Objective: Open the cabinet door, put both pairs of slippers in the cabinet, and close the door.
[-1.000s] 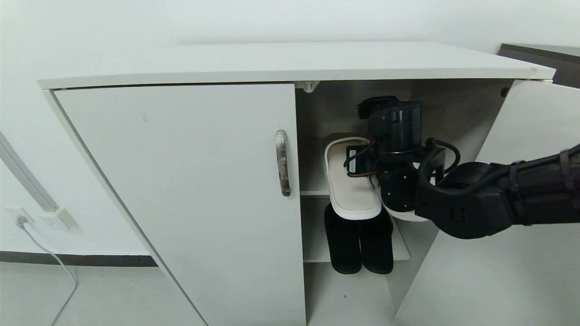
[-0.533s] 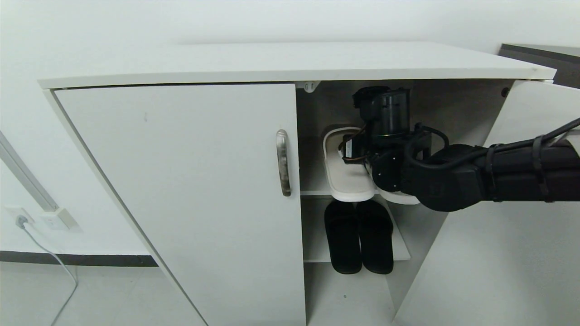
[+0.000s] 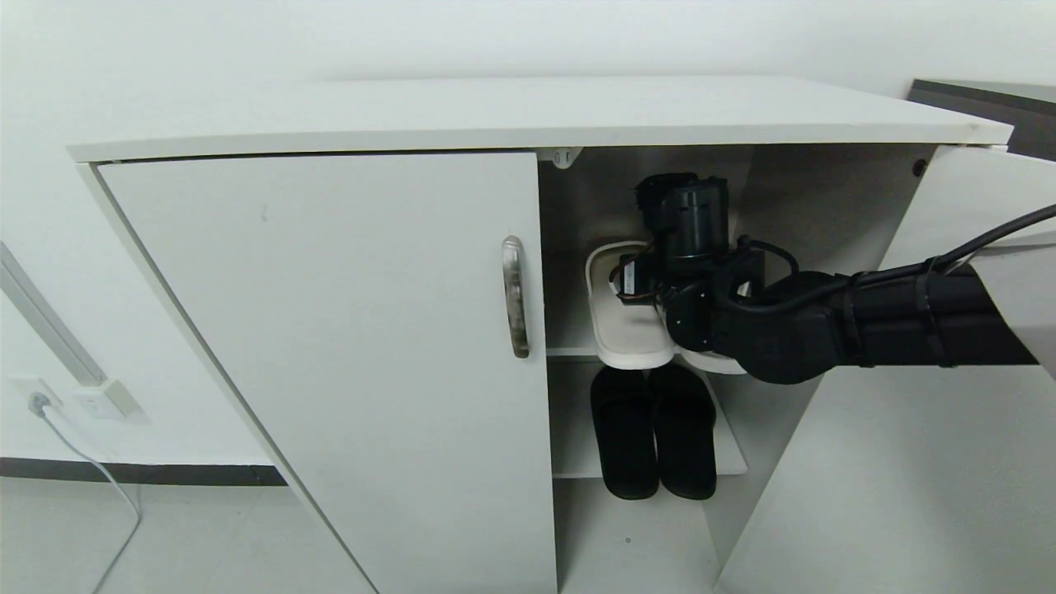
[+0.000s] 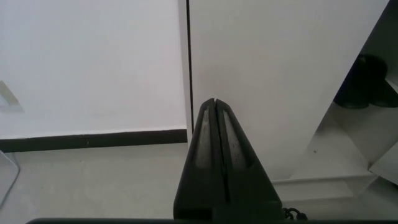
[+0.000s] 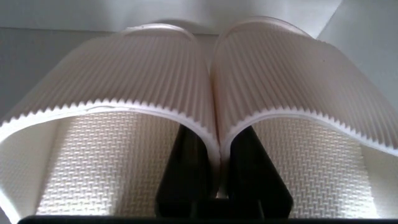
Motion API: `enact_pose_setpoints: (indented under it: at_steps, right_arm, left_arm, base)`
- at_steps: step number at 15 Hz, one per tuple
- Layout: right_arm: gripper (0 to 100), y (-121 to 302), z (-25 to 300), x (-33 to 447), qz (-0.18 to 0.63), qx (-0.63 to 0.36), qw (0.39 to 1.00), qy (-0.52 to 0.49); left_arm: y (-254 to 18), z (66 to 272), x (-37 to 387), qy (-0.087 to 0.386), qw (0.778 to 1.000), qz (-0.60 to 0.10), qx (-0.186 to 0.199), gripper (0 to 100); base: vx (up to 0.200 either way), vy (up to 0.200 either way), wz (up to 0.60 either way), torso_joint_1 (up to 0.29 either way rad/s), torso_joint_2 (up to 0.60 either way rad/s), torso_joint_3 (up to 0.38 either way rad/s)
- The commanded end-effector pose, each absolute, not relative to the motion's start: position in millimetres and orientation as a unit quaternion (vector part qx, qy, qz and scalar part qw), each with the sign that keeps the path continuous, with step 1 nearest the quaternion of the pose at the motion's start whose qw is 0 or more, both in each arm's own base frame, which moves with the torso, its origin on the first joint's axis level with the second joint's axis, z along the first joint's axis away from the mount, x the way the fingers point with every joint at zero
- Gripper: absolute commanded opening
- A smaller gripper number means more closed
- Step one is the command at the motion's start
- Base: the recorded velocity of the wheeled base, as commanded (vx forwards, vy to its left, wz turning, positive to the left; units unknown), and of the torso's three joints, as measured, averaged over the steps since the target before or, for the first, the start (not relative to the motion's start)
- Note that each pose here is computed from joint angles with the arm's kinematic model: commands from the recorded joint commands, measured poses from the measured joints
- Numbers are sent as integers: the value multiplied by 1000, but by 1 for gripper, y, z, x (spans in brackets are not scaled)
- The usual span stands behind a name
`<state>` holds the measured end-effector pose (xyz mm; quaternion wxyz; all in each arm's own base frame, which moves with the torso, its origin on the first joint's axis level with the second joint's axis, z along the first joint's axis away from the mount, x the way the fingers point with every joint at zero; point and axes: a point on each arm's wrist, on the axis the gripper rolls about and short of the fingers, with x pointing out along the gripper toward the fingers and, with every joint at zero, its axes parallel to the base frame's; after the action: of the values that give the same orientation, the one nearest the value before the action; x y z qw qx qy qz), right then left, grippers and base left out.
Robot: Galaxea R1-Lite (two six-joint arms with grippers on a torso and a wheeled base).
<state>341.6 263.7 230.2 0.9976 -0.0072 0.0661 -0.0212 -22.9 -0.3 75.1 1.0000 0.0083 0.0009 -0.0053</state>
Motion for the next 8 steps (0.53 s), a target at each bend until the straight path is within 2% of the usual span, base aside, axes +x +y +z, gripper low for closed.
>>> enact_pose_setpoints:
  at_steps: [1,6,7,8]
  right_arm:
    - [0,264,227,343,-22,-9,997,69]
    - [0,265,224,345,-22,-10,997,72]
    - [100,265,224,345,-22,-9,997,71]
    - [100,265,224,345,-22,-9,997,72]
  left_arm:
    - [0,75,-23,1,1000,-5,8,0]
    - [0,75,-23,1,1000,-5,8,0]
    - [0,75,-23,1,1000,-5,8,0]
    - [0,75,-23,1,1000,-5,8,0]
  base:
    - [0,0,0,0,0,0]
    - [0,0,0,0,0,0]
    - [0,0,0,0,0,0]
    - [0,0,0,0,0,0]
